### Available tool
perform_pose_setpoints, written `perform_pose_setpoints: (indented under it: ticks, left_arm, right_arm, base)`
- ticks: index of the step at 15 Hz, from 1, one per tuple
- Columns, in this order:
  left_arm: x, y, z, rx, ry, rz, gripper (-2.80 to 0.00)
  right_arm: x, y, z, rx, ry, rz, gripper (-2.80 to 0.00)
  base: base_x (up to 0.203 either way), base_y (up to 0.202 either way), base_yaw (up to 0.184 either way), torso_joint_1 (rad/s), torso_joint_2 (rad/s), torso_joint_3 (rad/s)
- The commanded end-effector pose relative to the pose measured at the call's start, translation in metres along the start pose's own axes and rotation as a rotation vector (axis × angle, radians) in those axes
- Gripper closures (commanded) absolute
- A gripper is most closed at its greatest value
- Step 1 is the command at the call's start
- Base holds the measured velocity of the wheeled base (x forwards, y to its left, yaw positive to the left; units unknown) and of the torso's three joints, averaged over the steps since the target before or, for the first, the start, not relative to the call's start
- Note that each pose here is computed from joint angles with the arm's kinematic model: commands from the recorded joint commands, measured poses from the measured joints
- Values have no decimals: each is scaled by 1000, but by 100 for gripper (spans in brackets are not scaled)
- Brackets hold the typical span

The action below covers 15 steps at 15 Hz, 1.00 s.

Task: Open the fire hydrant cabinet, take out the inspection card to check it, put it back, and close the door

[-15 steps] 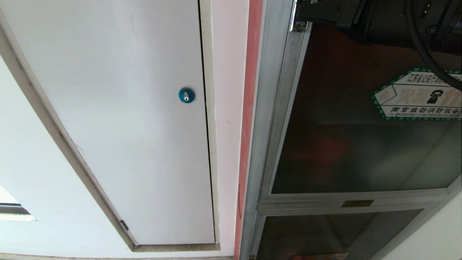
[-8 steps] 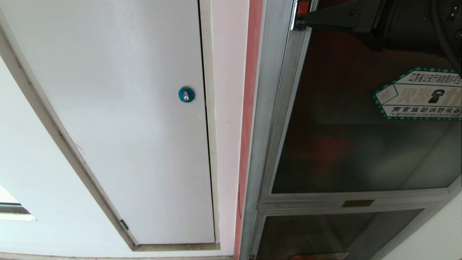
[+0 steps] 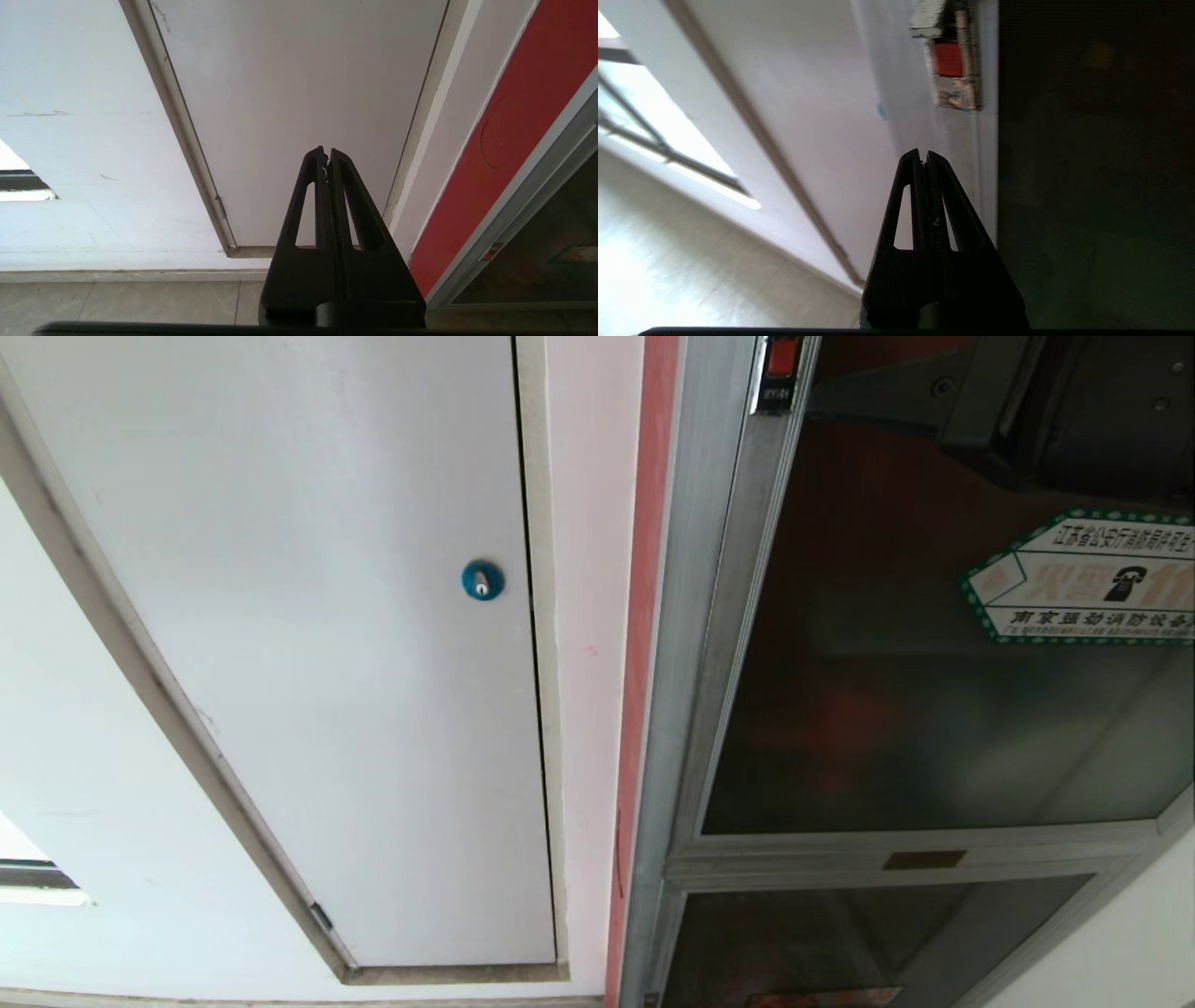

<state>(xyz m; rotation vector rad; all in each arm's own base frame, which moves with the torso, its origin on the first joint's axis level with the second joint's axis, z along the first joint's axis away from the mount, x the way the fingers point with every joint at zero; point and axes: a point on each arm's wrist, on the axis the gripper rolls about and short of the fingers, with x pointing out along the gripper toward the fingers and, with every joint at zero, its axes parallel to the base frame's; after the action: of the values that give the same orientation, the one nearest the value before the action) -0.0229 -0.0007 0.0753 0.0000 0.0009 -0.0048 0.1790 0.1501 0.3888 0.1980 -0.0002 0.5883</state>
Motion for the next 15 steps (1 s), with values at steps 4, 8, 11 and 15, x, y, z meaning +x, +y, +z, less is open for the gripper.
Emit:
perform_pose_setpoints:
  ticks: [4, 8, 11, 15]
  left_arm:
    - [0, 0, 0, 0, 1, 0, 0]
    - [0, 0, 0, 0, 1, 0, 0]
    - [0, 0, 0, 0, 1, 0, 0]
    - [0, 0, 0, 0, 1, 0, 0]
  right_arm:
    - [25, 21, -23, -122, -99, -192, 0]
    - [43, 47, -40, -204, -202, -285, 0]
    - [40, 45, -39, -189, -236, -332, 0]
    - [29, 40, -45, -195, -247, -356, 0]
  base:
    - [0, 0, 0, 0, 0, 0]
    - [0, 0, 0, 0, 0, 0]
    - [0, 0, 0, 0, 0, 0]
    - [0, 0, 0, 0, 0, 0]
